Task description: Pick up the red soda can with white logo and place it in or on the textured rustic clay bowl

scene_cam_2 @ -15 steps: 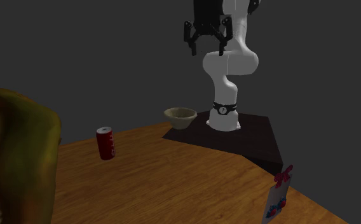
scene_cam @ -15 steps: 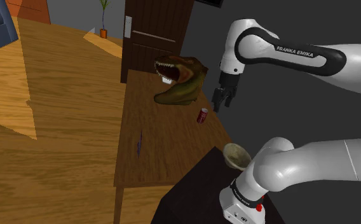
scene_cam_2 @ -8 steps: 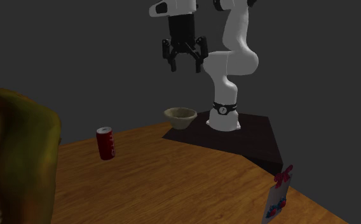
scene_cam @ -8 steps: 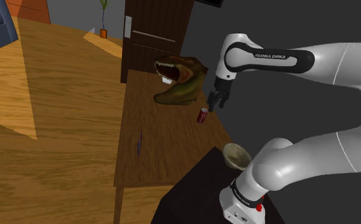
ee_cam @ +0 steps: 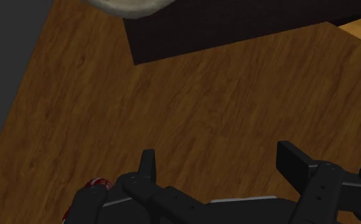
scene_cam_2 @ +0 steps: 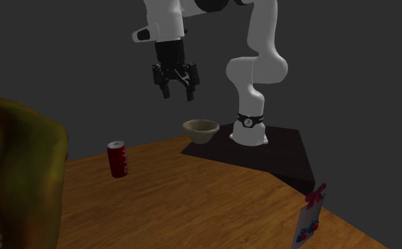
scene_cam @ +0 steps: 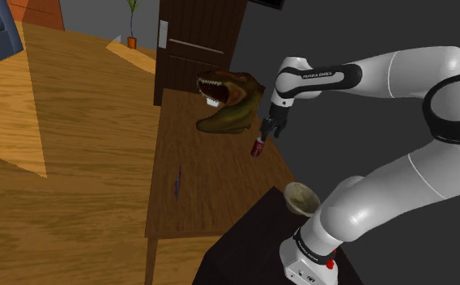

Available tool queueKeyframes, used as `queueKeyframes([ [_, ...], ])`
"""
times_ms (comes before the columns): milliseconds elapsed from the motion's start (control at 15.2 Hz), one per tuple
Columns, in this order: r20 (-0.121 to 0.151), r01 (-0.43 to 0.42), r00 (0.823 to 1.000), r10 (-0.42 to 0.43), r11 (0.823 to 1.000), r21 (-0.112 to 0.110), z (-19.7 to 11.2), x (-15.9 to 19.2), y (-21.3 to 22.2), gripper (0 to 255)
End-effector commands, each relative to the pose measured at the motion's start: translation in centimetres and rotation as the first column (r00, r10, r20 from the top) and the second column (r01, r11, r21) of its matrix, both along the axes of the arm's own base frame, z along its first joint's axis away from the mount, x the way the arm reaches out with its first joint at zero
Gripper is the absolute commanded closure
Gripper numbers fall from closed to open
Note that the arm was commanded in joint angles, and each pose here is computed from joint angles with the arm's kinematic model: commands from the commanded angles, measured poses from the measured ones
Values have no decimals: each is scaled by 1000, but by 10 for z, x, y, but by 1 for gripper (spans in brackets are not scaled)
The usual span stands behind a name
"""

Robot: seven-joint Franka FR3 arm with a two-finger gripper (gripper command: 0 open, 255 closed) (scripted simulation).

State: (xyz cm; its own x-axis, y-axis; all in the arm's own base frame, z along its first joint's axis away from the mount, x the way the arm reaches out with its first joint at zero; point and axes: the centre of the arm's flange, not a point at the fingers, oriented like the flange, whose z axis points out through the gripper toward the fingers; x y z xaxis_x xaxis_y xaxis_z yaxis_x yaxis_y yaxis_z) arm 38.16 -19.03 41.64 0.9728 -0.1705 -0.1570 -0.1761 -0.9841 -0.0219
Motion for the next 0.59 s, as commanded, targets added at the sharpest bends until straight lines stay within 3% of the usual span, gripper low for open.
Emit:
queueKeyframes([
  [0,11,9,1000,-9,1000,0,-15,10,-22,0],
  [528,49,48,998,-49,999,12,-71,48,-102,0],
])
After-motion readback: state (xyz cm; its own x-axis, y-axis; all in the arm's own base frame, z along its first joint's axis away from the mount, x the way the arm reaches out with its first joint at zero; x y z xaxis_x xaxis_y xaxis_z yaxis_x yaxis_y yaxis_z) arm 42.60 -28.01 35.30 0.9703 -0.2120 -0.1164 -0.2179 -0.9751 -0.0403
